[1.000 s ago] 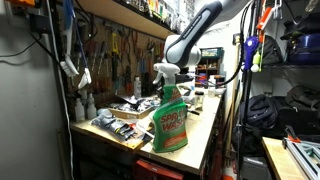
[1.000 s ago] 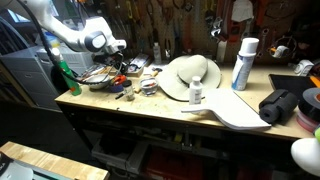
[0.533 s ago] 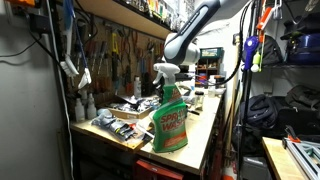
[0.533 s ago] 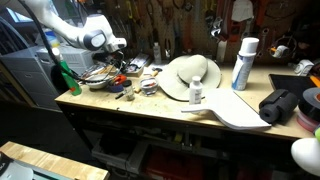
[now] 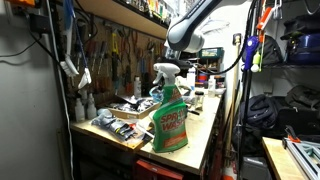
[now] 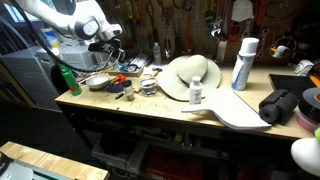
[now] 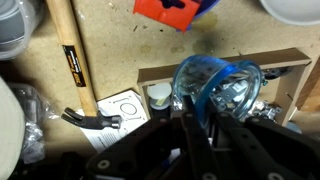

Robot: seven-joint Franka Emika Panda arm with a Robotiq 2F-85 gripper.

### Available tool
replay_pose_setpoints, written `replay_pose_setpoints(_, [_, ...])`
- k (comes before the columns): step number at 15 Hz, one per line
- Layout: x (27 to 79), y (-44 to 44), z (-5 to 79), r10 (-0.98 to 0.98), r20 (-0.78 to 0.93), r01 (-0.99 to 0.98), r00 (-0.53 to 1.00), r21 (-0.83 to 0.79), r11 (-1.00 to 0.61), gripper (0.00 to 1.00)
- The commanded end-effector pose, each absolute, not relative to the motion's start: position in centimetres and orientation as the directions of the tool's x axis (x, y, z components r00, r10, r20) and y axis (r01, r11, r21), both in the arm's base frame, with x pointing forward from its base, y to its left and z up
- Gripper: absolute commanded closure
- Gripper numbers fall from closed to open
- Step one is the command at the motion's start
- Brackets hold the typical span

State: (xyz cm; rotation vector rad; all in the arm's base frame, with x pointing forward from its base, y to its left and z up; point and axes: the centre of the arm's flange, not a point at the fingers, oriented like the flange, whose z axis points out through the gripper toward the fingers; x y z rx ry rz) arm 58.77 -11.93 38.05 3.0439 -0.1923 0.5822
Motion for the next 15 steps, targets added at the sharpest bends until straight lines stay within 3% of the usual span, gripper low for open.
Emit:
replay_pose_setpoints(1, [55.2, -10.1, 40.4, -0.010, 0.370, -0.047, 0.929, 0.093, -0.995, 0.89])
replay_pose_setpoints(6, [50.8, -6.4, 41.5, 0.247, 0.235, 0.169, 0.940, 0.306, -0.937, 0.89])
replay_pose_setpoints(10, [48.8, -3.3, 42.0, 0.339, 0.156, 0.305, 0.928, 0.208, -0.929, 0.89])
replay_pose_setpoints(11, [51.0, -4.3, 40.7, 0.294, 0.177, 0.246, 0.939, 0.250, -0.936, 0.90])
replay_pose_setpoints(15, [50.8, -3.5, 40.6, 0.287, 0.162, 0.233, 0.944, 0.287, -0.929, 0.91])
